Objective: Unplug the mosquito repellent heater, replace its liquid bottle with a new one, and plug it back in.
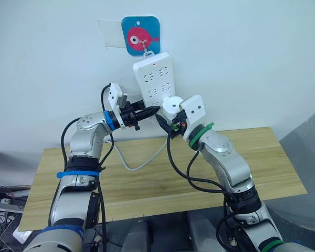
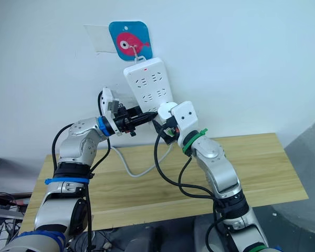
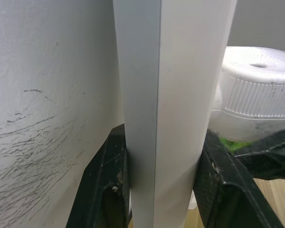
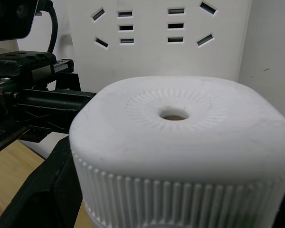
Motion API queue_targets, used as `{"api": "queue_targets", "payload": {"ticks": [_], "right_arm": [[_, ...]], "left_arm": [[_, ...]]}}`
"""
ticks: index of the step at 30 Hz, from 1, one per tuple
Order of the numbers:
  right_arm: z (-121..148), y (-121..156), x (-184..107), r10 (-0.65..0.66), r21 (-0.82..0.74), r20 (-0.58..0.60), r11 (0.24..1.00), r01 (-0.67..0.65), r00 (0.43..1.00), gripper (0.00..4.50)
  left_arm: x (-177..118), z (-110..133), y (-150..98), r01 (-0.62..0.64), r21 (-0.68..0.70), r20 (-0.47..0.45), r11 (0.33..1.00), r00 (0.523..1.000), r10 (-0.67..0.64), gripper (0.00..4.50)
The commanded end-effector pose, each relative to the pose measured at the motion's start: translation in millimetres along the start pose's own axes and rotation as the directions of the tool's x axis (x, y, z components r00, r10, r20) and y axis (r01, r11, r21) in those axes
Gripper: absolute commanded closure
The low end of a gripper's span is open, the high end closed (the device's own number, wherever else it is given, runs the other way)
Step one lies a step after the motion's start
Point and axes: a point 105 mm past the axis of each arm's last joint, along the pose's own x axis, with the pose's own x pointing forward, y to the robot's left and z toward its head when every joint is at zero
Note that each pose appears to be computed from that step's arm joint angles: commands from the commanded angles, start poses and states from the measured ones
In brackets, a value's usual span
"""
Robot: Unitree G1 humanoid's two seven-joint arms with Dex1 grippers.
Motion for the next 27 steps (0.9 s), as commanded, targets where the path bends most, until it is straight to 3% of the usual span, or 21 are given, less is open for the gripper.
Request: {"api": "queue_targets", "payload": {"ticks": [1,8,16,20,25,27], "right_arm": [[16.4,-1.3,-9.4,0.013,-0.007,0.056,1.000,-0.012,0.998,0.05],[21.1,-9.8,-40.1,0.075,-0.021,0.023,0.997,-0.074,0.997,0.05],[31.8,-5.3,-75.5,0.270,0.077,0.011,0.960,-0.270,0.963,0.05],[28.4,-9.7,-81.8,0.300,0.100,-0.002,0.949,-0.299,0.954,0.94],[28.4,-9.7,-80.4,0.314,0.106,0.003,0.944,-0.313,0.949,2.77],[27.5,-8.8,-79.6,0.319,0.109,0.004,0.942,-0.317,0.948,3.52]], "left_arm": [[9.2,11.9,-9.5,0.068,0.055,0.016,0.996,0.997,-0.069,3.18],[6.2,11.1,-6.5,0.054,0.057,0.010,0.997,0.998,-0.054,3.18],[2.7,9.1,-2.8,0.040,0.056,-0.001,0.998,0.999,-0.040,3.18],[1.5,8.1,0.1,0.029,0.056,-0.009,0.998,1.000,-0.028,3.18],[-2.5,7.5,3.2,0.016,0.054,-0.017,0.998,1.000,-0.015,3.18],[-5.6,7.1,5.0,0.004,0.050,-0.021,0.999,1.000,-0.003,2.45]]}}
